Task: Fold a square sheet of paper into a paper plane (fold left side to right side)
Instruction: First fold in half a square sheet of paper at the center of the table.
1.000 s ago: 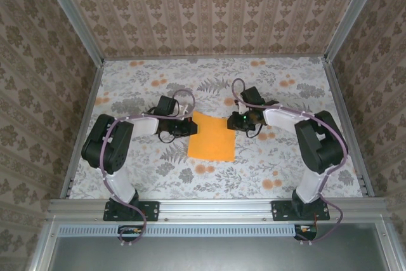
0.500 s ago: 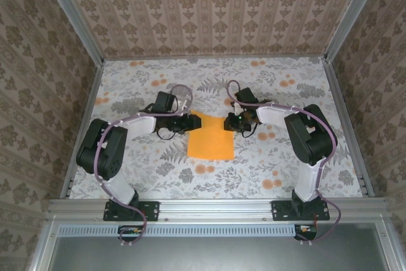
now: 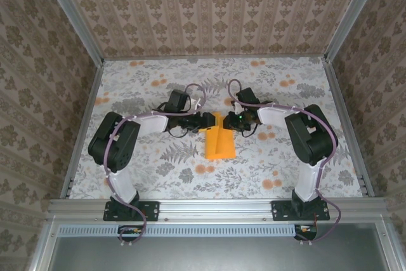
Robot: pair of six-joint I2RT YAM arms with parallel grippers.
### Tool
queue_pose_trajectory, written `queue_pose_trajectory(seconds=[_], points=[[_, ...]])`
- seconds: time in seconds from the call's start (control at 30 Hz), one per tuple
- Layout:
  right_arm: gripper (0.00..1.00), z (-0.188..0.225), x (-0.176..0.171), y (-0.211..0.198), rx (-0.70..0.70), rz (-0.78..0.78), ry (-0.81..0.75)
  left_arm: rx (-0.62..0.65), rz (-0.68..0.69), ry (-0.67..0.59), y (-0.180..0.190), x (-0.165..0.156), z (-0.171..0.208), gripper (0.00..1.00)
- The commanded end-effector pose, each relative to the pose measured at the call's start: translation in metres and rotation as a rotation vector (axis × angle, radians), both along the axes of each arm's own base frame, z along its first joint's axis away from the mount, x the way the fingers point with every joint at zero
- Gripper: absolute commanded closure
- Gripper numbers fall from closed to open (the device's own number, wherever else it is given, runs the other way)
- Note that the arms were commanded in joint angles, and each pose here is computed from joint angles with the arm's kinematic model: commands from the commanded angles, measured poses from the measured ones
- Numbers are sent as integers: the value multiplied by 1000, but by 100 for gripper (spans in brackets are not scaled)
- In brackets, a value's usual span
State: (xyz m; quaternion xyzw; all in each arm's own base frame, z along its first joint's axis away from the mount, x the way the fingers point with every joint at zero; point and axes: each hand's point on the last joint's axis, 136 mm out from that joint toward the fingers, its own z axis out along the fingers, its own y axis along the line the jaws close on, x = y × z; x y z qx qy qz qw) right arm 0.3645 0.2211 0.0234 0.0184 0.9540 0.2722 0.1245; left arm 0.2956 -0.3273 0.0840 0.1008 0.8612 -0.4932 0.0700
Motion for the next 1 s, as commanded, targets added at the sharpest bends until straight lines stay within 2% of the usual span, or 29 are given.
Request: queue_pose_trajectory(seconds=[0.0,0.13,0.27,0.4,0.5,0.63,0.87,0.97], points=[[72,33,12,-7,64,-48,-77,-32,-2,-21,-10,9,10,46],[65,58,14,-16,100,-71,-128,-14,11,-16,-10,11,4,53],[59,68,4,-6,193,-52,-100,2,20,-13,-9,12,0,61],[58,70,-6,14,348,-33,-28,16,20,-10,-8,11,-4,67],[58,68,-9,25,397,-23,3,32,22,-10,-6,11,-6,70],[60,63,-12,35,416,-4,34,39,20,-10,-7,11,-7,71],[65,48,-18,38,365,4,82,40,17,-12,-8,11,-6,73],[77,47,-19,39,363,8,87,42,16,-13,-8,11,-6,73]])
